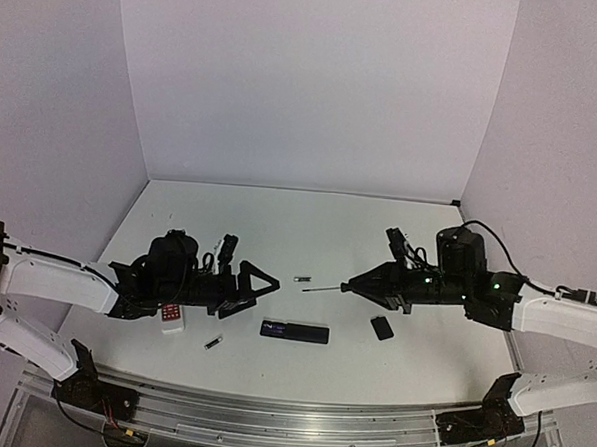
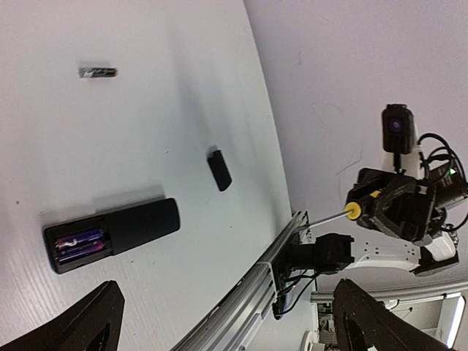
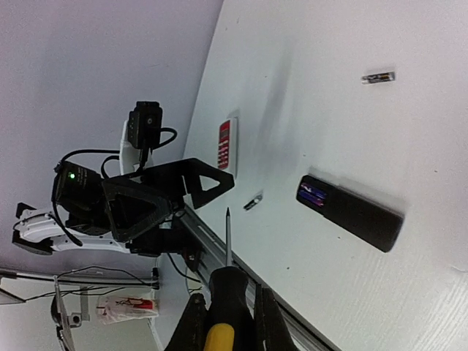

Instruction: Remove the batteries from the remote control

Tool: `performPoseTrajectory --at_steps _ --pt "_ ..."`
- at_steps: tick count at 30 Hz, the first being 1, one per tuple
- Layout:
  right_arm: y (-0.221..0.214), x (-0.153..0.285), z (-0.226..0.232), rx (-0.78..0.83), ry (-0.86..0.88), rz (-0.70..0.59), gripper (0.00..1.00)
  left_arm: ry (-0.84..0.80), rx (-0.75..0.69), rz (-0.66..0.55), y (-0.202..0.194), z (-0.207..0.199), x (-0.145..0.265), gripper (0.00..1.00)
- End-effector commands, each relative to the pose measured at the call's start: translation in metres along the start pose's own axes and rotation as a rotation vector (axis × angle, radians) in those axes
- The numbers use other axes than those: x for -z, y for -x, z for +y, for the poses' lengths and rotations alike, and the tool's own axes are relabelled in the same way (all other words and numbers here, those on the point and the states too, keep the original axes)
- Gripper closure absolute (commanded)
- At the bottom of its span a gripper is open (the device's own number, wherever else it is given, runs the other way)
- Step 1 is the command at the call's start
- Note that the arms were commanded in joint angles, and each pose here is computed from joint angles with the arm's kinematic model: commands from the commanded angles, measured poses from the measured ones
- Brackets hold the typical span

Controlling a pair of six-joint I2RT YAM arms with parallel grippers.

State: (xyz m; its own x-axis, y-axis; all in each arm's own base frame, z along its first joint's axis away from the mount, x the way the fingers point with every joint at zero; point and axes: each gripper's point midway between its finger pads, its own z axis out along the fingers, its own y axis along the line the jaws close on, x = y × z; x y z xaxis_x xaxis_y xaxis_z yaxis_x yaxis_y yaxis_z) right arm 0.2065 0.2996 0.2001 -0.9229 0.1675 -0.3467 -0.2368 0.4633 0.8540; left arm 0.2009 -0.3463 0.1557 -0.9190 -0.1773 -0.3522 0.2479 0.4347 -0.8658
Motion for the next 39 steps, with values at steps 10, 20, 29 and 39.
performPoseTrajectory --at_steps 10,20,29,39 --pt "-0.034 0.005 -0.044 0.089 -0.194 0.174 1.0 0.243 -0.031 0.018 0.003 0.063 -0.038 0.01" --pt "-0.055 -0.014 -0.059 0.073 -0.21 0.304 1.0 0.27 -0.019 0.045 0.003 0.08 -0.055 0.0" --pt "-0.04 -0.033 -0.074 0.089 -0.269 0.253 1.0 0.24 0.017 0.109 -0.011 0.087 -0.067 0.01" --pt "-0.027 -0.038 -0.076 0.112 -0.293 0.203 1.0 0.181 0.071 0.186 -0.034 0.081 -0.066 0.01"
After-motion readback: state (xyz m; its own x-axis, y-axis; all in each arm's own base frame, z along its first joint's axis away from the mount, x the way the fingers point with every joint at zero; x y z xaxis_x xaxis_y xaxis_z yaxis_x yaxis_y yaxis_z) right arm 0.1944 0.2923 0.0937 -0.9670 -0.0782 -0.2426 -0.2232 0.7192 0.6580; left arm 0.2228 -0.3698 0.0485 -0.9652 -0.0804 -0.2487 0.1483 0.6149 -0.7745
